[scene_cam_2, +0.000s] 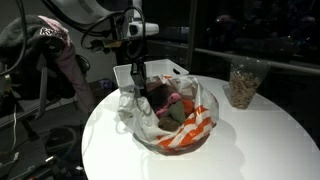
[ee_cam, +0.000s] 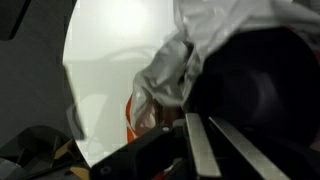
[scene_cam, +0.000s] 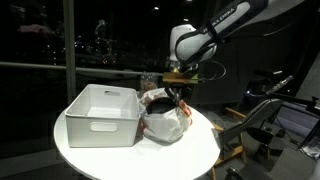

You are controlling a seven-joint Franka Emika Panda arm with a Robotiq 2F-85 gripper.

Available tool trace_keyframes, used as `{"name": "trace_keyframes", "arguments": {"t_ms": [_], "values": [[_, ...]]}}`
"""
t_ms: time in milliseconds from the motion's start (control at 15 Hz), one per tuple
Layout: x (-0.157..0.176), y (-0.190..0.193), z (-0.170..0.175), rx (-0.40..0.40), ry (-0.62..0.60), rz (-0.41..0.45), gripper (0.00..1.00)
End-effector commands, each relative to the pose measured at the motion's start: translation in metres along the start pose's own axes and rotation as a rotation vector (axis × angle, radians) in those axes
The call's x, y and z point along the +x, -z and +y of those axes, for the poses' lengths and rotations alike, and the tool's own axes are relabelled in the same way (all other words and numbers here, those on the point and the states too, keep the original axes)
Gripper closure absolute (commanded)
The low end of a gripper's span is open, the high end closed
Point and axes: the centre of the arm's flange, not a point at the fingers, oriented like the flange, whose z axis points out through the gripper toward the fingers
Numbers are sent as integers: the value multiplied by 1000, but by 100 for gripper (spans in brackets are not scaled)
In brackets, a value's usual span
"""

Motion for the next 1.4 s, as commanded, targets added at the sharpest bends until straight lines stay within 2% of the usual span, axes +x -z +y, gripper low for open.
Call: {"name": "trace_keyframes", "arguments": {"t_ms": [0, 200, 267, 333, 400, 467, 933, 1000, 1333], "values": [[-1, 33, 19, 35, -53, 100, 92], [0, 50, 26, 37, -64, 144, 91], [0, 52, 25, 47, -52, 144, 83], [-1, 52, 24, 52, -44, 142, 65], [-2, 52, 23, 60, -32, 136, 64], [-5, 52, 22, 68, -11, 133, 59], [-23, 65, 18, 112, 145, 139, 6], [-24, 64, 16, 120, 172, 126, 1], [-35, 42, -3, 212, 387, 25, 0]]}}
